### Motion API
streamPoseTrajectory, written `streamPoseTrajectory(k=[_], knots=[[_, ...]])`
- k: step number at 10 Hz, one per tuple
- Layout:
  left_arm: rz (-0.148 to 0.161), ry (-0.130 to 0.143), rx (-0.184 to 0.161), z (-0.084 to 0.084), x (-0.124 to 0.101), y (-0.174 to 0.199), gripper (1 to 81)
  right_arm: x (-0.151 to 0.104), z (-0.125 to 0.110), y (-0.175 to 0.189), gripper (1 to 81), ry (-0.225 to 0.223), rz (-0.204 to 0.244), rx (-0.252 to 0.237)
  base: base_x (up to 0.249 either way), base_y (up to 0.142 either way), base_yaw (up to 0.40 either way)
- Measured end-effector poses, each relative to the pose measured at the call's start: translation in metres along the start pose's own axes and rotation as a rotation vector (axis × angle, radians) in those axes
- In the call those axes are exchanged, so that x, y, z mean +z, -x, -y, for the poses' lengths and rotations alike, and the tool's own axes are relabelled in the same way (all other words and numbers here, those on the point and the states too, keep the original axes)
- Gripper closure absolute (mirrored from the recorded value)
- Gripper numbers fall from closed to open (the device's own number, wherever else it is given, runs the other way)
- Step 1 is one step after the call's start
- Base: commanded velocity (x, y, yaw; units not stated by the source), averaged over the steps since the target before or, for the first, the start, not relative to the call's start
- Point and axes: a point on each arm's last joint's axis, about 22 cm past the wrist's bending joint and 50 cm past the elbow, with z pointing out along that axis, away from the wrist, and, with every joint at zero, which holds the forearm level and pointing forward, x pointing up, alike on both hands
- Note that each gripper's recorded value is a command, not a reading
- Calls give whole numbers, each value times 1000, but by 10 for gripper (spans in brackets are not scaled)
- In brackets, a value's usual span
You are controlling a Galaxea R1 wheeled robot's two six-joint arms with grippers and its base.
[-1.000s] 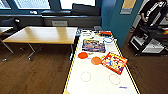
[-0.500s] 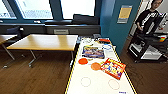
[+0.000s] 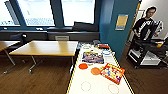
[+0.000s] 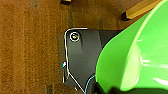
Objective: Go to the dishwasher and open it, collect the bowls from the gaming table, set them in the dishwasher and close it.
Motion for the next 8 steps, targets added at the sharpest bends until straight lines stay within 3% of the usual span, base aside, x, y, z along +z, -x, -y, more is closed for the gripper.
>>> streamPoseTrajectory(k=[1, 4, 8], knots=[[-6, -15, 8, 1, 6, 3, 811, 0, -4, 1, 811, 10, -5, -8, 0, 0, 0], [-21, -27, 26, -8, 22, 10, 811, 4, 0, -13, 811, 10, -40, -29, 0, 0, 0], [-17, -45, 37, -14, 37, 16, 811, 4, -4, -14, 811, 22, -41, -36, 0, 0, 0]])
